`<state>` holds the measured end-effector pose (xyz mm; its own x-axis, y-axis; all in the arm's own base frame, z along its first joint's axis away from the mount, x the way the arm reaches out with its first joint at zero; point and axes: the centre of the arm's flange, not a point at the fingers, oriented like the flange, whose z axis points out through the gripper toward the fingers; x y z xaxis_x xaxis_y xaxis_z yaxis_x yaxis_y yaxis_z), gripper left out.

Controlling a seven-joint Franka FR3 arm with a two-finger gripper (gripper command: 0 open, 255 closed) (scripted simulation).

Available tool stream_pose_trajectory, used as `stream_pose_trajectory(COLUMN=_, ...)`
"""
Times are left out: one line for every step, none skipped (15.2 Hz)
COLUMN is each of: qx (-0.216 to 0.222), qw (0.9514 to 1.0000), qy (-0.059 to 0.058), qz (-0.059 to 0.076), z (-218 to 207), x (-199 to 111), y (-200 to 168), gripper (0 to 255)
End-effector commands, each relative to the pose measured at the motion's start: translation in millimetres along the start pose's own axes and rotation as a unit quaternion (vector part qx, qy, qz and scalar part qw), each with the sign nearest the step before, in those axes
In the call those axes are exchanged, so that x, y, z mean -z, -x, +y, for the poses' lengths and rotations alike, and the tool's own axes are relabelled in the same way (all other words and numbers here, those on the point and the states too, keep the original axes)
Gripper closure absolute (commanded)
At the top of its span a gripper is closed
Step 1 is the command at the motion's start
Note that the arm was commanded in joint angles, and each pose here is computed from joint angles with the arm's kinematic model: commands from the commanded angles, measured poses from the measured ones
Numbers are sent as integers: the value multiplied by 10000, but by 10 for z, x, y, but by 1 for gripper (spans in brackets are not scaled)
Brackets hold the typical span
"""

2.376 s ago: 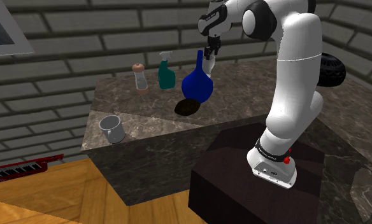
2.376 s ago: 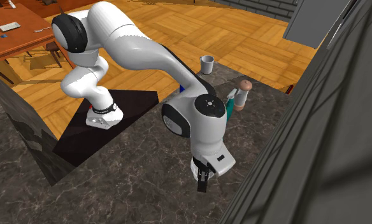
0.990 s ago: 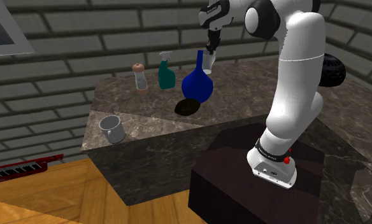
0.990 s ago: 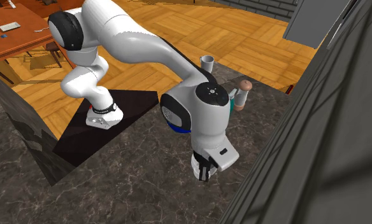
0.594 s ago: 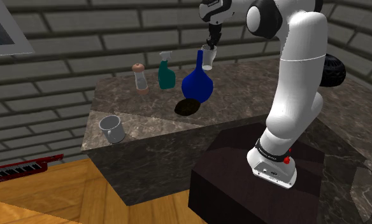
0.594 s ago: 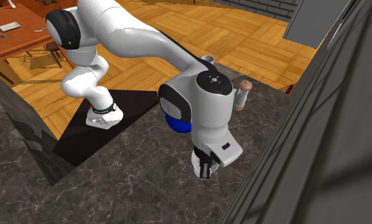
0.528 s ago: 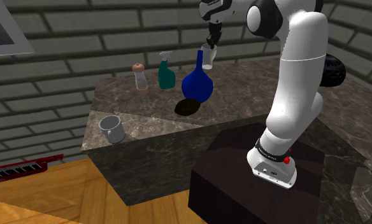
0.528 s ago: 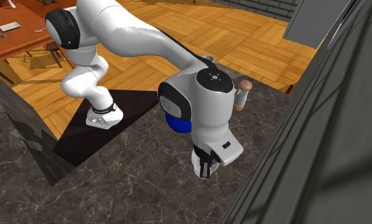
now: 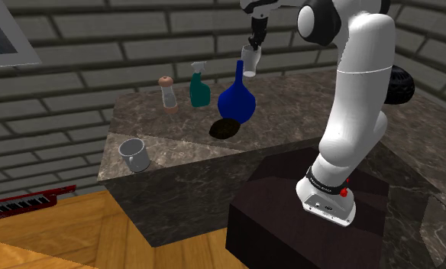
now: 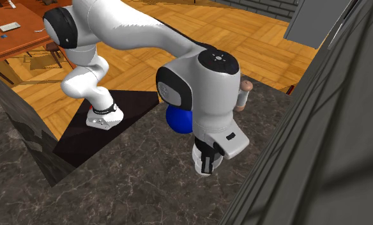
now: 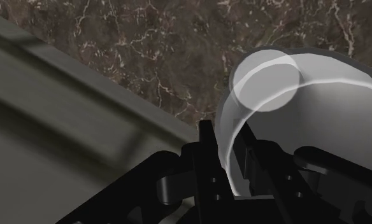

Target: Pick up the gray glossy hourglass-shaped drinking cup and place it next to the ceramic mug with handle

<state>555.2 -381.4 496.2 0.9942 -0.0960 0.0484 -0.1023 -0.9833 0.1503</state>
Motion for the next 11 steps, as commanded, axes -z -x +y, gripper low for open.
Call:
stream_pose_trajectory(qx=0, qw=10000, qy=0, qz=0, z=18, x=116, y=-6, gripper=255)
stream_pose_trajectory(qx=0, qw=10000, qy=0, qz=0, z=26, x=168, y=-8, gripper=255)
stream_pose_trajectory(qx=0, qw=10000, qy=0, qz=0, z=34, x=220, y=-11, gripper=255)
stream_pose_trajectory(qx=0, qw=10000, qy=0, qz=0, z=42, x=272, y=-14, gripper=255)
stream_pose_trajectory(qx=0, qw=10000, qy=0, qz=0, z=50, x=324, y=-16, gripper=255)
stream_pose_trajectory(qx=0, qw=10000, qy=0, qz=0, z=58, x=376, y=-19, gripper=255)
stream_pose_trajectory(qx=0, qw=10000, qy=0, qz=0, z=66, x=429, y=-21, gripper=255)
stream_pose_trajectory(qx=0, qw=10000, qy=0, qz=0, z=74, x=481, y=-24, gripper=255)
stream_pose_trajectory(qx=0, qw=10000, qy=0, qz=0, z=82, x=533, y=-26, gripper=255)
stream_pose_trajectory(qx=0, qw=10000, qy=0, qz=0, z=90, x=585, y=-29, gripper=255)
stream_pose_trajectory(qx=0, qw=10000, qy=0, qz=0, z=98, x=637, y=-31, gripper=255)
